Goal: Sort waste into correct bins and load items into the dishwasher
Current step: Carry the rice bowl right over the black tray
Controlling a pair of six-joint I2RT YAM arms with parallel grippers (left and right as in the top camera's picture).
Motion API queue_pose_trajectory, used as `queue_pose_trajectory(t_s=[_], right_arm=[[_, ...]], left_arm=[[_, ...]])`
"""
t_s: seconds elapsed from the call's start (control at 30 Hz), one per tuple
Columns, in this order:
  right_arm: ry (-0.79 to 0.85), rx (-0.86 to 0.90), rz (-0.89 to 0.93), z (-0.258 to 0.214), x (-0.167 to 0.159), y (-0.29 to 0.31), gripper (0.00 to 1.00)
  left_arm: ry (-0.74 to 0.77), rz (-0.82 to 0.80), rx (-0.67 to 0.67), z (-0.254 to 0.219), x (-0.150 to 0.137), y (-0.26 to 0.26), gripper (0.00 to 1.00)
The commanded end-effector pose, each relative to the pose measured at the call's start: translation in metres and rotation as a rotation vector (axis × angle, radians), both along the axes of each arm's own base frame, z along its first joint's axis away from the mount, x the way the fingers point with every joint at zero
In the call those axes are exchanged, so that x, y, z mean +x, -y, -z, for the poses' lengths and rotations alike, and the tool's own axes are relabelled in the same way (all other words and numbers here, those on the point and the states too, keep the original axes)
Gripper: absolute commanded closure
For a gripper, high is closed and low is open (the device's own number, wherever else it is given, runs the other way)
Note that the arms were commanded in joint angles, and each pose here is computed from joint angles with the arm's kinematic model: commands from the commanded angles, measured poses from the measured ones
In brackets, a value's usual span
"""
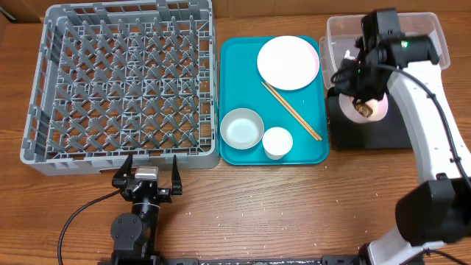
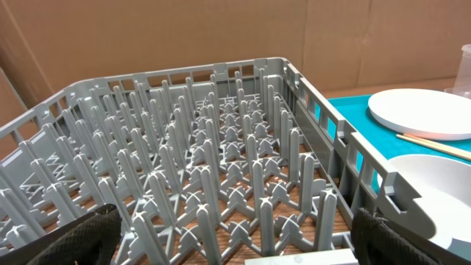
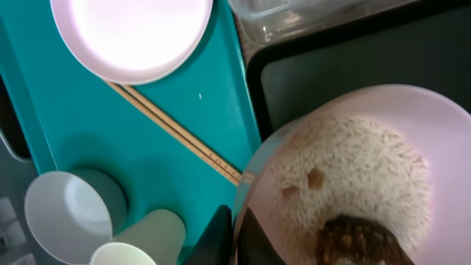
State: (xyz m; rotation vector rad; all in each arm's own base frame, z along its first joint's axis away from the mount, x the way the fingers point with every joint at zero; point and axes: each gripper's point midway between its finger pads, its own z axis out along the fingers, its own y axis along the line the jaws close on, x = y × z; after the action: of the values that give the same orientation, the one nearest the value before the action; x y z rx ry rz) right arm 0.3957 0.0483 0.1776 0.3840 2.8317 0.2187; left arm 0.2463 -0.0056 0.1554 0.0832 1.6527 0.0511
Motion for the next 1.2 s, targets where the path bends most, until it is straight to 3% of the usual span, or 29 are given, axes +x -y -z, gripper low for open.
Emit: queue_pose_trajectory(t_s=[0.0, 0.13, 0.67, 0.9, 1.17], right_arm=[[0.068, 0.078, -0.092, 0.0, -0.007, -0.005, 0.96], [0.133, 0.248, -0.18, 0.013, -0.003, -0.009, 0.96], [0.434, 0.797, -0.177, 0.021, -0.009, 0.04, 0.96], [0.507, 0.939, -0.103, 0.025, -0.015, 0.061, 0.96], [0.484, 0.998, 0.051, 0.026, -0.012, 0.084, 0.96]], left_arm=[[0.008, -0.015, 0.016, -0.001, 0.0, -0.004, 0.0], [0.008, -0.015, 0.015, -0.001, 0.0, -0.004, 0.0], [0.008, -0.015, 0.015, -0.001, 0.0, -0.004, 0.0], [0.008, -0.015, 0.016, -0.001, 0.0, -0.004, 0.0], [0.008, -0.015, 0.016, -0.001, 0.0, -0.004, 0.0]])
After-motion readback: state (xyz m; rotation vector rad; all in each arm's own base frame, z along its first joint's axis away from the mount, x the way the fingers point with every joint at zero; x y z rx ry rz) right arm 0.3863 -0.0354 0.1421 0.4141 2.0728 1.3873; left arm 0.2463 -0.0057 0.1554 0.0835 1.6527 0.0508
